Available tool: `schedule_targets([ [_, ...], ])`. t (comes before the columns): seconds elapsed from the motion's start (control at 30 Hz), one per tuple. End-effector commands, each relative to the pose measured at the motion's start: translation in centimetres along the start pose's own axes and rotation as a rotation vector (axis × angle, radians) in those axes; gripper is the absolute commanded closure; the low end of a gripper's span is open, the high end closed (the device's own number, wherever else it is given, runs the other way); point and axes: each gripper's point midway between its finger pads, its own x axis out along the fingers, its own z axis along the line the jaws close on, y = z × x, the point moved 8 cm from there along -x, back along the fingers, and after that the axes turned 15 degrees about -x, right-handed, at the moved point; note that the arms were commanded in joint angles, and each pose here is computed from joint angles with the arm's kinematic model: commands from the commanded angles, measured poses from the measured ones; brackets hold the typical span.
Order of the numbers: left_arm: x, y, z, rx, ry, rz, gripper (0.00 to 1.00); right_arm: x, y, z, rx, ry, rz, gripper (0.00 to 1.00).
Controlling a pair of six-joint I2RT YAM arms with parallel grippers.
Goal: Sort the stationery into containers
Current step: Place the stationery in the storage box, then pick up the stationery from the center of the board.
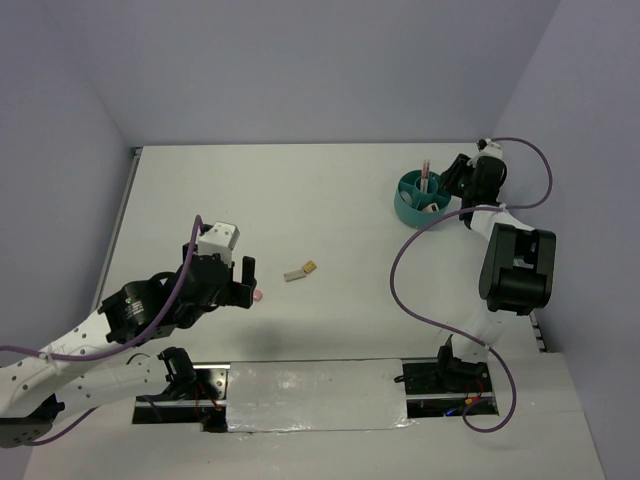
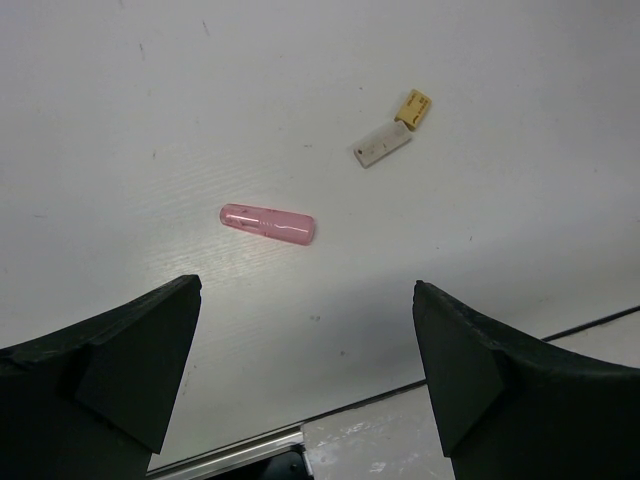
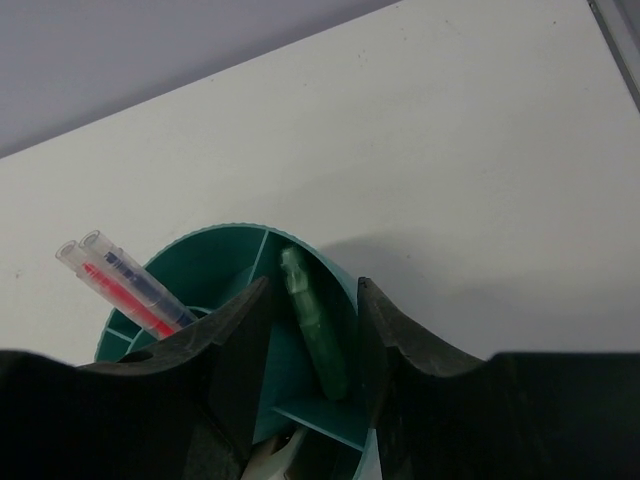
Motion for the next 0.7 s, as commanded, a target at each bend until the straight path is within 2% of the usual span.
schedule_targets([
  [0.0,-0.1,-0.4,-0.2,0.000,0.026,-0.021,0.01,-0.9,-2.6,0.1,-0.011,-0.006,-0.103,0.53],
  [0.1,-0.2,-0.4,-0.1,-0.006,0.024,-0.027,0.01,-1.1,-2.9,0.1,-0.008,-0.006,-0.111,0.53],
  [0.17,-0.2,-0.5,0.0,-0.014,0.010,-0.033,0.01,-2.1,-3.9,0.3,-0.003,-0.002,-0.161,0.52],
  [0.3,0.1,-0.9,0.4,-0.034,-0.078,-0.050,0.01,-4.8,-6.5,1.1,0.052,-0.002,-0.268,0.43],
  [0.33,0.5,-0.8,0.5,-0.029,-0.113,-0.043,0.01,-6.0,-7.6,1.6,0.058,-0.019,-0.308,0.35],
  [0.4,0.8,-1.4,1.3,-0.069,-0.194,-0.064,0.01,-8.1,-9.5,3.1,0.069,-0.089,-0.380,0.29],
  [0.43,0.8,-1.6,1.6,-0.093,-0.209,-0.076,0.01,-8.8,-9.7,3.9,0.062,-0.106,-0.394,0.14],
  [0.47,1.0,-2.2,2.2,-0.156,-0.224,-0.093,0.01,-10.1,-10.5,5.7,0.024,-0.140,-0.418,0.12],
  [0.53,1.2,-2.9,3.2,-0.230,-0.244,-0.119,0.01,-11.1,-11.3,7.5,-0.003,-0.133,-0.420,0.11],
  [0.57,1.5,-3.5,4.7,-0.286,-0.310,-0.153,0.01,-11.7,-10.8,9.8,-0.025,-0.174,-0.372,0.08],
  [0.6,1.4,-4.0,5.6,-0.327,-0.349,-0.185,0.01,-12.8,-11.1,11.6,-0.058,-0.200,-0.369,0.00],
  [0.63,0.8,-4.1,7.1,-0.353,-0.456,-0.218,0.01,-13.4,-11.8,12.6,-0.070,-0.189,-0.364,0.00],
  [0.67,0.2,-4.8,8.5,-0.441,-0.547,-0.275,0.01,-14.4,-10.4,15.8,-0.107,-0.258,-0.276,0.00],
])
